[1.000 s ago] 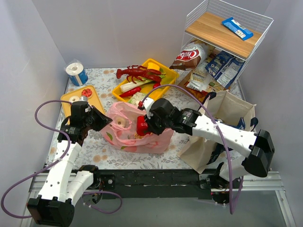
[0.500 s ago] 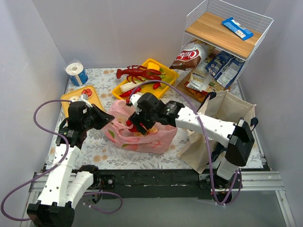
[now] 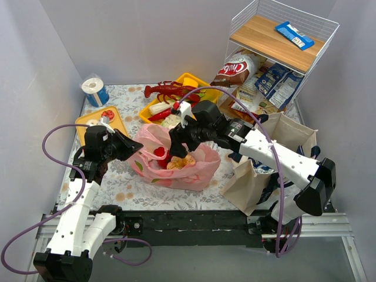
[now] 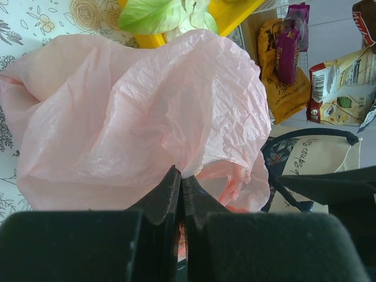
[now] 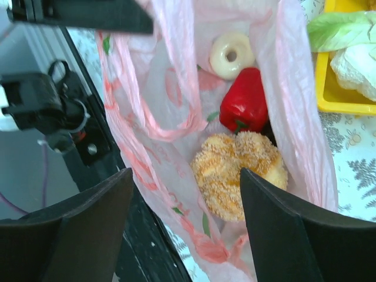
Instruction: Place the mixed food into the grocery bags and tie them
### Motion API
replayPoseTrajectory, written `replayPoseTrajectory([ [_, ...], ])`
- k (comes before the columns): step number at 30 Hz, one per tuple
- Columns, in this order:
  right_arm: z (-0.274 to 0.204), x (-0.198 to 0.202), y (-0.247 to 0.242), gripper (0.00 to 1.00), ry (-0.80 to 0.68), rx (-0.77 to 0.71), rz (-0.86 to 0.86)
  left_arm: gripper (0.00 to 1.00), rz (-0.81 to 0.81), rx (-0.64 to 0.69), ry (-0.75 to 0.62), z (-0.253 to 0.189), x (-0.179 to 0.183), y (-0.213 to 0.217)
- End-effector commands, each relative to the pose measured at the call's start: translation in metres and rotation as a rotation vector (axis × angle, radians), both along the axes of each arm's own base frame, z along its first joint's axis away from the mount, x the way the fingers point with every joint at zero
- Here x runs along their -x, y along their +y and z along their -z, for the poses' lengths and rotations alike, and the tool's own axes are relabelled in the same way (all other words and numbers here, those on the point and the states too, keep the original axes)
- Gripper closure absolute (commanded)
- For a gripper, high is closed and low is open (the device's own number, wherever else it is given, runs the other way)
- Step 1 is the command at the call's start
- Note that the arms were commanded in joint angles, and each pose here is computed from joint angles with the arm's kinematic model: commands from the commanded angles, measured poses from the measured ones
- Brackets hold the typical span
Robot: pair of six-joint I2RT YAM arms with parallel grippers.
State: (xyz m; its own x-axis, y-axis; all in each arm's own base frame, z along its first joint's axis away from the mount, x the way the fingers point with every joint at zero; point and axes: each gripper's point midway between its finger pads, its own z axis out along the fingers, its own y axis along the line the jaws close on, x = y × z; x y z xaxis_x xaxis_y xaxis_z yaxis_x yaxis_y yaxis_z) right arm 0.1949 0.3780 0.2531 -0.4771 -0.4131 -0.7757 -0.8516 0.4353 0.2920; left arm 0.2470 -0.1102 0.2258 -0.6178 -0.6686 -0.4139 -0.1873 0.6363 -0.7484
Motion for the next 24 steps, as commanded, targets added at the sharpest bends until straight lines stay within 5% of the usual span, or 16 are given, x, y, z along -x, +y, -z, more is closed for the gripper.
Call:
replayPoseTrajectory([
  [1, -0.014, 0.000, 0.021, 0.22, 0.106, -0.155, -0.012, 1.00, 0.024, 0.028, -0.042, -0.013, 0.001, -0.004],
  [14, 0.015, -0.007, 0.047, 0.27, 0.200, -0.220, -0.037, 1.00, 0.048, 0.068, -0.084, -0.019, 0.000, -0.011],
  [17, 0.009, -0.009, 0.053, 0.35, 0.188, -0.254, -0.060, 1.00, 0.048, 0.068, -0.080, -0.016, 0.001, -0.011],
  [20, 0.002, -0.008, 0.056, 0.61, 0.196, -0.256, -0.074, 1.00, 0.041, 0.061, -0.080, -0.015, 0.002, -0.009],
  [21, 0.000, -0.008, 0.055, 0.82, 0.196, -0.254, -0.072, 1.00, 0.041, 0.056, -0.087, -0.016, 0.002, -0.009],
  [22, -0.008, -0.009, 0.055, 0.92, 0.189, -0.256, -0.067, 1.00, 0.038, 0.053, -0.089, -0.017, 0.002, -0.008],
  [24, -0.011, -0.009, 0.046, 0.99, 0.189, -0.222, -0.036, 1.00, 0.030, 0.035, -0.112, -0.022, -0.001, -0.005],
])
